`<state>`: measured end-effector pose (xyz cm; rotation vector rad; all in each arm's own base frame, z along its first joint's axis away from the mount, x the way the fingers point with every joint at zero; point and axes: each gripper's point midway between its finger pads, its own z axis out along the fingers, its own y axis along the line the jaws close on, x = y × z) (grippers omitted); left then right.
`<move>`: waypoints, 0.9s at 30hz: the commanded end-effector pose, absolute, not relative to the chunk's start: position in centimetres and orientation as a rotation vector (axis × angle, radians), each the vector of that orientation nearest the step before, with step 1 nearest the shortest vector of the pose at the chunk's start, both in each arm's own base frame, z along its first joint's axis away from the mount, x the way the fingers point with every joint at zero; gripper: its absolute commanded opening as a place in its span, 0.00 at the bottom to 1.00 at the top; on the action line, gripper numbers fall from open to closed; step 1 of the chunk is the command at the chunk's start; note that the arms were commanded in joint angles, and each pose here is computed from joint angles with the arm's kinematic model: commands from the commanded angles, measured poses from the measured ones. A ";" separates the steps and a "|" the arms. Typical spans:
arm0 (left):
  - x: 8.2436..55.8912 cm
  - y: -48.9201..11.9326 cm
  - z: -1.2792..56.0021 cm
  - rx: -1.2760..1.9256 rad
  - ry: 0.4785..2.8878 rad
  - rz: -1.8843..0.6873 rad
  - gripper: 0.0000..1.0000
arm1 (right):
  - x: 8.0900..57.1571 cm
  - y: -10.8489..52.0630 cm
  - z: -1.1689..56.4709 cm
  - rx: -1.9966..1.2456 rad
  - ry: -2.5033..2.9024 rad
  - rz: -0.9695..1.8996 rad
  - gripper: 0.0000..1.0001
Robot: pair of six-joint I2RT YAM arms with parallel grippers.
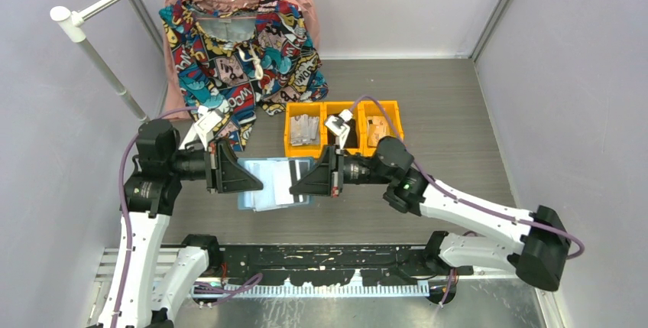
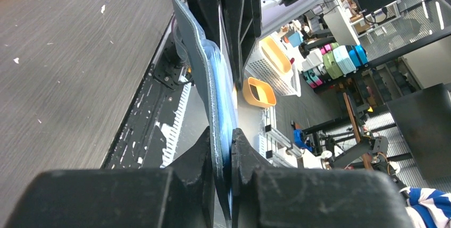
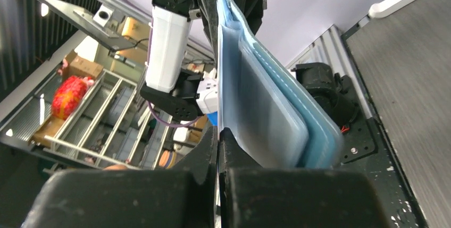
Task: Take the credit cards out of the card holder
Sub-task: Remove the credit card from the card holder, then place the credit card in the storage box.
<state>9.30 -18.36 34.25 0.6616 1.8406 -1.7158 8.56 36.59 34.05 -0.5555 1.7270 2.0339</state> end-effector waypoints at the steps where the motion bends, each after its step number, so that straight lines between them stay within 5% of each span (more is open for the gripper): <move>1: 9.7 -18.4 35.3 0.712 1.781 -1.663 0.00 | 9.5 33.6 36.4 -0.525 1.614 1.974 0.01; 6: 10.8 -18.3 34.7 0.695 1.793 -1.550 0.00 | 12.1 30.8 35.6 -0.479 1.684 1.858 0.01; 11: 12.1 -17.3 32.8 0.712 1.849 -1.313 0.00 | 22.6 25.8 33.0 -0.128 1.850 1.473 0.01; 17: 9.5 -17.3 34.2 0.854 1.736 -1.285 0.00 | 31.3 28.2 23.7 -0.003 2.189 1.234 0.01; 27: 8.1 -17.5 35.9 0.851 1.672 -1.319 0.00 | 37.8 35.1 14.6 -0.055 2.379 1.063 0.03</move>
